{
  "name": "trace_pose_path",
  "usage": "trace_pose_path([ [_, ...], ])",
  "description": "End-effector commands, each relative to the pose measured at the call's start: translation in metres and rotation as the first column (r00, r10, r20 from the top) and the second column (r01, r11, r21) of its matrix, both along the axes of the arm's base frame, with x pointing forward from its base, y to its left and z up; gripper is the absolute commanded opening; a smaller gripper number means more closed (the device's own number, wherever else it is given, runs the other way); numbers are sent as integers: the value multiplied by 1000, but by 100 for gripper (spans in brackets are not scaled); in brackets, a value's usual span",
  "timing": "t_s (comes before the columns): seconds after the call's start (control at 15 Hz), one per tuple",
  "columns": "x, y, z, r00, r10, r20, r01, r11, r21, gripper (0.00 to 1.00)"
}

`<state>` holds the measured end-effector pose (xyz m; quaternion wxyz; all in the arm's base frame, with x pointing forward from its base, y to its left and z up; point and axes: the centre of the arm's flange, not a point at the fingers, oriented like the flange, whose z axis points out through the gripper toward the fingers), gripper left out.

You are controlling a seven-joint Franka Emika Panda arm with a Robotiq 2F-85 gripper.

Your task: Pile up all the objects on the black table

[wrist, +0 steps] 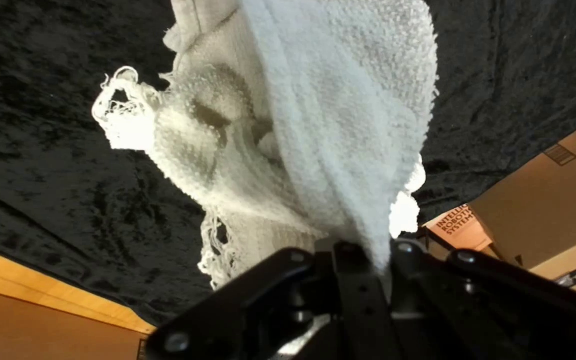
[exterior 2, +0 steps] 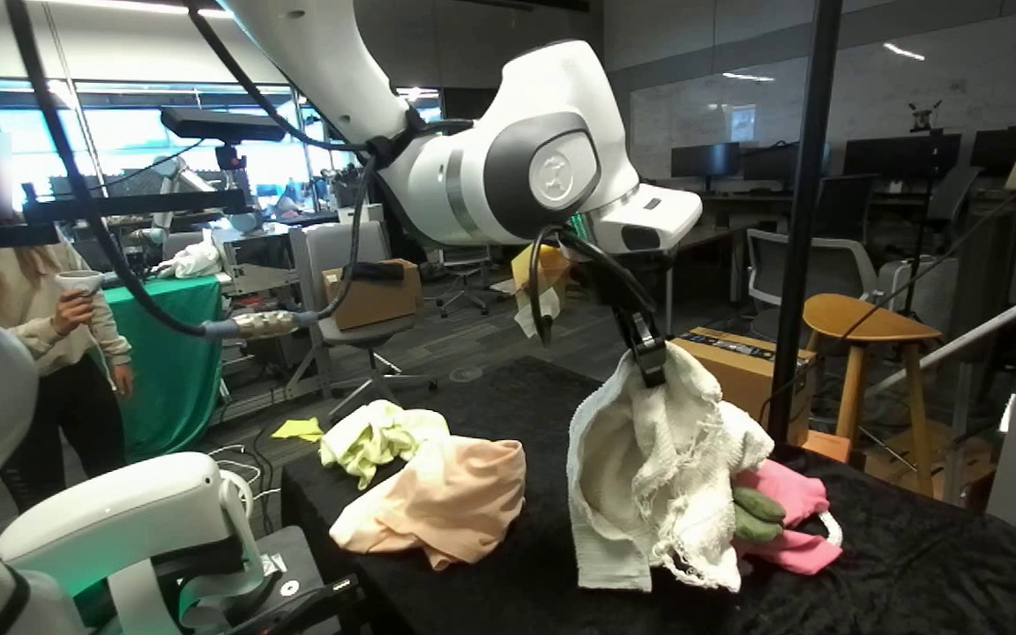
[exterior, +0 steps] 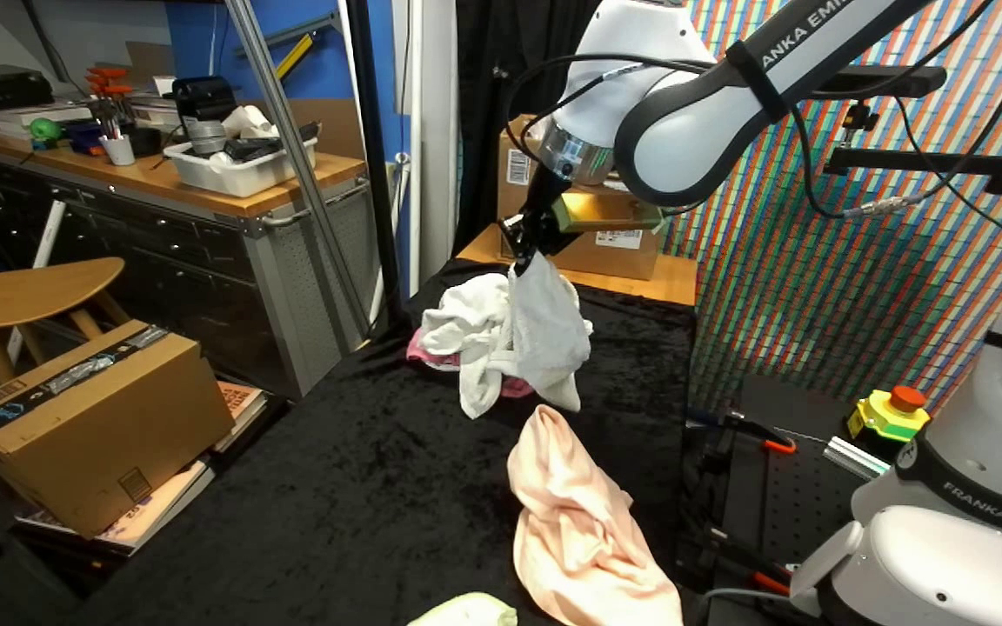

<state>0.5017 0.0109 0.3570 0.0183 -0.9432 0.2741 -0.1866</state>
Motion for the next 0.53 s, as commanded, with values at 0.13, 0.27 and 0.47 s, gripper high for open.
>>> trace_pose_path([
  [0.13,42,8,-19,990,-139,37,140,990,-7,7],
  [0.27,53,4,-31,983,-184,18,184,983,1,7],
  [0.47,61,-1,-56,973,-230,-24,230,973,24,7],
])
